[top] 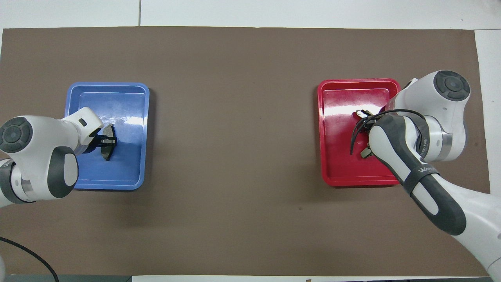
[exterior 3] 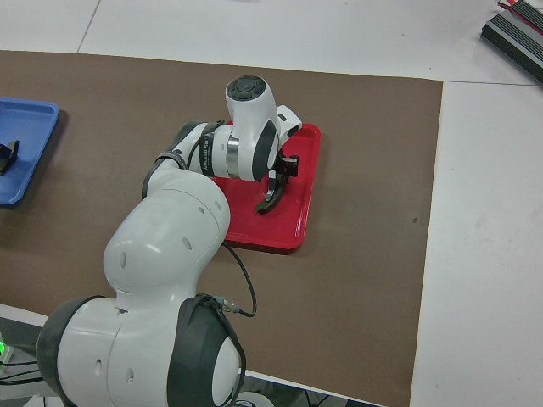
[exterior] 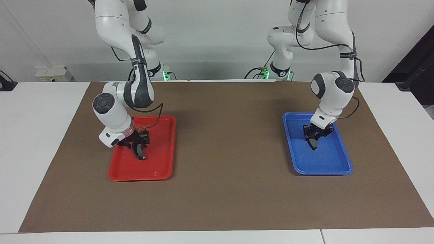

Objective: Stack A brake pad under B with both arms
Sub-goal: 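Close both grippers on the brake pads and lift them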

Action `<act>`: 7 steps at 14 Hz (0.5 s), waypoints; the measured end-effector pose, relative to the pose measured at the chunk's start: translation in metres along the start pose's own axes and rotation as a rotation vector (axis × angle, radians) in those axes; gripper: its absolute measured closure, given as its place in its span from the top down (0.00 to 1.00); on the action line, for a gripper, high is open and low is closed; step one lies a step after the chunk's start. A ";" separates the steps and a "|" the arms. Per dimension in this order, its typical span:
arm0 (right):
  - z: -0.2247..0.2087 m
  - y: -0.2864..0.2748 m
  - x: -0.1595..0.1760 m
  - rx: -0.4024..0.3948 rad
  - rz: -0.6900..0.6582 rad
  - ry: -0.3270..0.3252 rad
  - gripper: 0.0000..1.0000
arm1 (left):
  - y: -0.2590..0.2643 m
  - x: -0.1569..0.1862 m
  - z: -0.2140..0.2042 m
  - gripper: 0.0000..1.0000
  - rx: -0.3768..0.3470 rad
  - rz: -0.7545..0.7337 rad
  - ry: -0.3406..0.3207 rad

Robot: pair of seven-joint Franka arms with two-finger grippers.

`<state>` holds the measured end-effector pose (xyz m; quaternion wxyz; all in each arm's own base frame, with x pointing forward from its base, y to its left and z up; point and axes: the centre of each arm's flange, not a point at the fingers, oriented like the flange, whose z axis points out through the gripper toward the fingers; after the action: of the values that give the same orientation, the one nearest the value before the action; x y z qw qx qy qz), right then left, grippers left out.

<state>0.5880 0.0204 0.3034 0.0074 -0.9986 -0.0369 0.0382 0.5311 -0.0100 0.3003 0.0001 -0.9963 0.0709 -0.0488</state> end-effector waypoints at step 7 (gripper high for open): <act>0.004 0.004 -0.003 0.001 -0.023 -0.010 0.69 | -0.002 0.008 -0.009 0.41 -0.008 -0.003 -0.054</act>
<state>0.5851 0.0161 0.2992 0.0081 -0.9979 -0.0483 0.0430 0.5382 -0.0087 0.3099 -0.0018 -0.9973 0.0697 -0.0216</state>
